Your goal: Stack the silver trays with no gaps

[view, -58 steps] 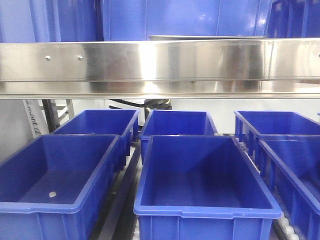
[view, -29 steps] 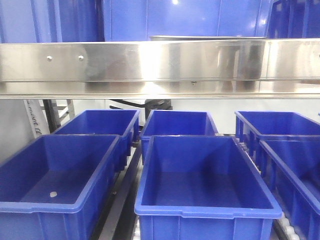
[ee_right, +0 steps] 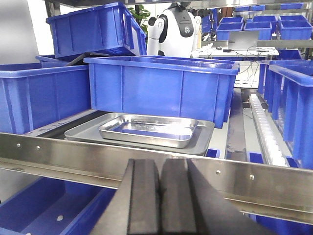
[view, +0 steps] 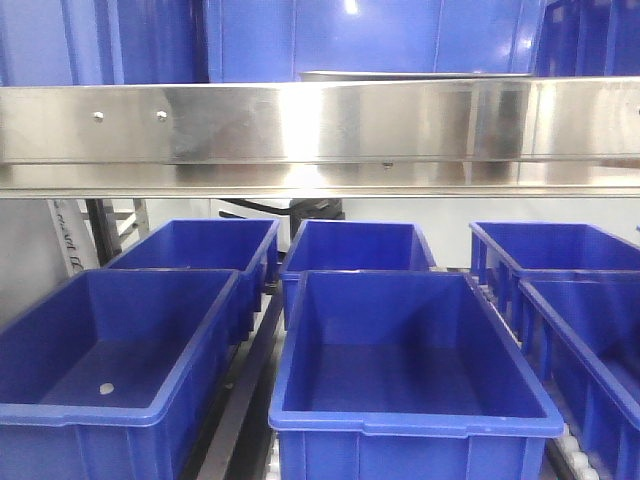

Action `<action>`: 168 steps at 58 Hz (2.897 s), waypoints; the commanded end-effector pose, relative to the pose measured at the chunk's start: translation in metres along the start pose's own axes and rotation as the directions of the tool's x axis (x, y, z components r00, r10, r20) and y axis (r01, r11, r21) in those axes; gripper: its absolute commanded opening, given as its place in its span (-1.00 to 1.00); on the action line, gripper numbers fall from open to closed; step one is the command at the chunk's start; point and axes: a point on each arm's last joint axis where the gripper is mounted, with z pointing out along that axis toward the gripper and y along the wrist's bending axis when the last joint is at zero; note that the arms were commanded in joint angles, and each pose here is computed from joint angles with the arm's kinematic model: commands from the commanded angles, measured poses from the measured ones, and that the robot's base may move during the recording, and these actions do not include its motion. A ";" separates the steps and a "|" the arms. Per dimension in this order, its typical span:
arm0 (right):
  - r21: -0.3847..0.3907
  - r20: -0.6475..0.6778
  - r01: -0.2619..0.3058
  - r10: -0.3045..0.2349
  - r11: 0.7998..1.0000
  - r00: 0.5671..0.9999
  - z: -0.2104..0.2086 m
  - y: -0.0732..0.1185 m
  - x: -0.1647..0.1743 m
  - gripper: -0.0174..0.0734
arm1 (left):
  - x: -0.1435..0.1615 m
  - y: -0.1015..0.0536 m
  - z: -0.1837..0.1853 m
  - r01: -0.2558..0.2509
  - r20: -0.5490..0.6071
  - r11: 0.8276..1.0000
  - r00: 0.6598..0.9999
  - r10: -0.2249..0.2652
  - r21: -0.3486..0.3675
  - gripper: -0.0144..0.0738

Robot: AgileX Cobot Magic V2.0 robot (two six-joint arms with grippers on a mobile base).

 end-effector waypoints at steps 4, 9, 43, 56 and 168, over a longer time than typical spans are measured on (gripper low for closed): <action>0.008 0.028 0.009 -0.009 1.000 1.000 -0.001 0.000 -0.002 -0.79 | 0.000 0.000 -0.001 0.007 0.008 1.000 1.000 -0.007 0.007 -0.69; 0.008 0.028 0.009 -0.009 1.000 1.000 -0.001 0.000 -0.002 -0.79 | 0.000 0.000 -0.001 0.007 0.008 1.000 1.000 -0.007 0.007 -0.69; 0.231 0.173 0.130 -0.173 0.964 0.970 -0.003 -0.010 0.013 -0.79 | 0.000 0.000 -0.001 0.007 0.008 1.000 1.000 -0.007 0.007 -0.69; 0.267 0.102 0.052 -0.082 0.962 0.991 0.029 -0.024 0.071 -0.79 | 0.000 0.000 -0.001 0.004 0.008 1.000 1.000 -0.004 0.004 -0.69; 0.231 -0.003 0.014 -0.013 0.973 1.000 0.051 -0.036 0.153 -0.79 | 0.000 0.000 -0.001 0.004 0.008 1.000 1.000 -0.004 0.004 -0.69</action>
